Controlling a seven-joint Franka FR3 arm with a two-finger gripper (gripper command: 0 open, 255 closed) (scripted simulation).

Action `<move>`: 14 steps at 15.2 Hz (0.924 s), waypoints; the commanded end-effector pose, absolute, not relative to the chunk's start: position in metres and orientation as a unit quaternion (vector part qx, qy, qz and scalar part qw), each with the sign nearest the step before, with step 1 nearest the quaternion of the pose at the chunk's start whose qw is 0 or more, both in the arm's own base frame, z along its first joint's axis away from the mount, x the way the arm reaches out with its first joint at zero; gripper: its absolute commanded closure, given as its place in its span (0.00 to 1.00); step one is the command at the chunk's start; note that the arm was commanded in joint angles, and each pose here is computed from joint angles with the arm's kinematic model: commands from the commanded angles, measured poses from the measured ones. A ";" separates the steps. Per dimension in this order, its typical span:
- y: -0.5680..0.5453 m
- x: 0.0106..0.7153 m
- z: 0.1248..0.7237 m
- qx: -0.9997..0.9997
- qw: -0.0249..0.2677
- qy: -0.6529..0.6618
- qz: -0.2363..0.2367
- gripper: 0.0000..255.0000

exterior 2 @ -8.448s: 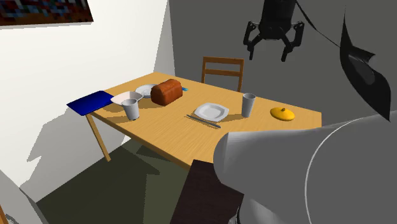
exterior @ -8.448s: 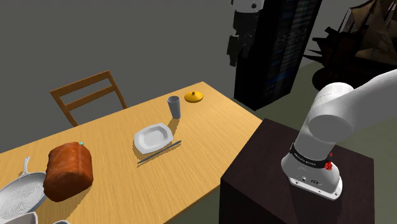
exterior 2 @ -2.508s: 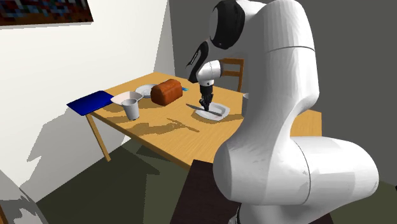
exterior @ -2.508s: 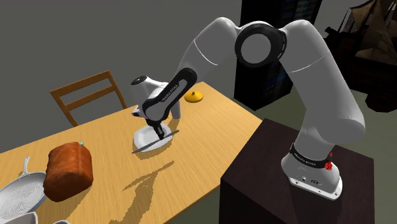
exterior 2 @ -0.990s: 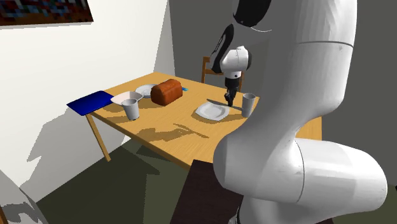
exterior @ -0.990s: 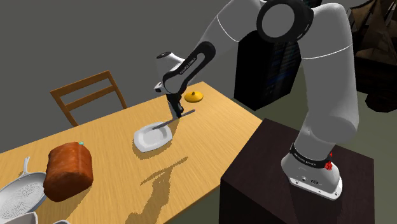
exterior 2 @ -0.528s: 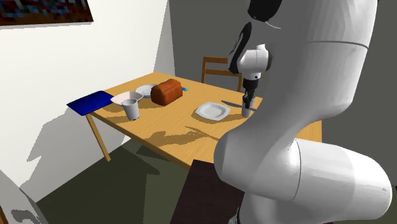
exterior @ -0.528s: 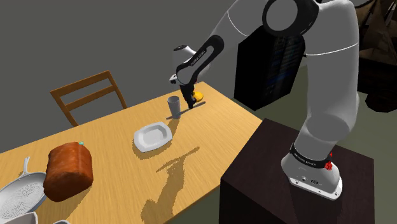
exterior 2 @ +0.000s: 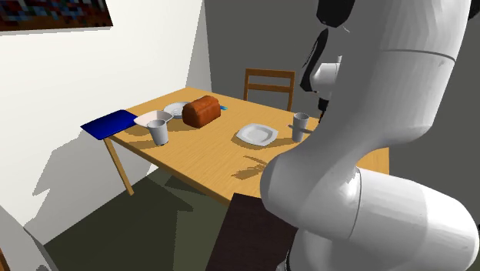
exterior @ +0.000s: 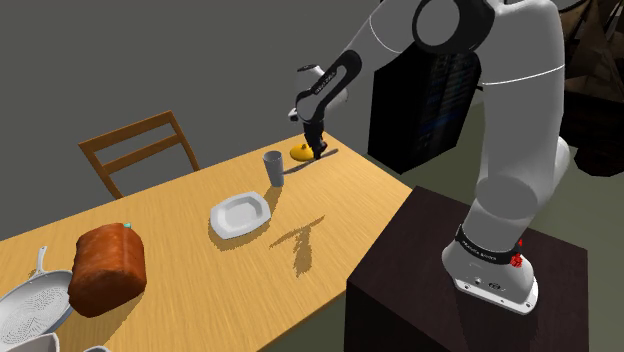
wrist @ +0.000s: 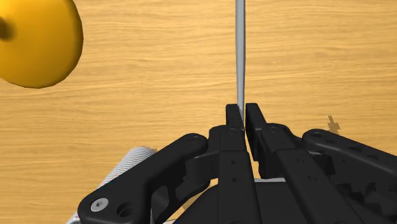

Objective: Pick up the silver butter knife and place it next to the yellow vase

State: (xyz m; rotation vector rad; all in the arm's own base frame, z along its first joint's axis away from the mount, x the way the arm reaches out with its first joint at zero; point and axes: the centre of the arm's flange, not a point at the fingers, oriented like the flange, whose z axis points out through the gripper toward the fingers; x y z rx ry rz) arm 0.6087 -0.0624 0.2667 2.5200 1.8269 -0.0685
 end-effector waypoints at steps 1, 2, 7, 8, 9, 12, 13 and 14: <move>-0.090 0.607 0.269 0.809 0.014 0.587 -0.022 1.00; -0.103 0.607 0.269 0.809 0.014 0.587 -0.022 1.00; -0.169 0.605 0.269 0.809 0.014 0.587 -0.022 1.00; -0.182 0.604 0.269 0.809 0.014 0.587 -0.022 1.00; -0.195 0.604 0.269 0.809 0.014 0.587 -0.022 1.00; -0.217 0.603 0.263 0.809 0.014 0.587 -0.022 1.00; -0.217 0.603 0.258 0.809 0.014 0.587 -0.022 1.00; -0.217 0.603 0.253 0.809 0.014 0.587 -0.022 1.00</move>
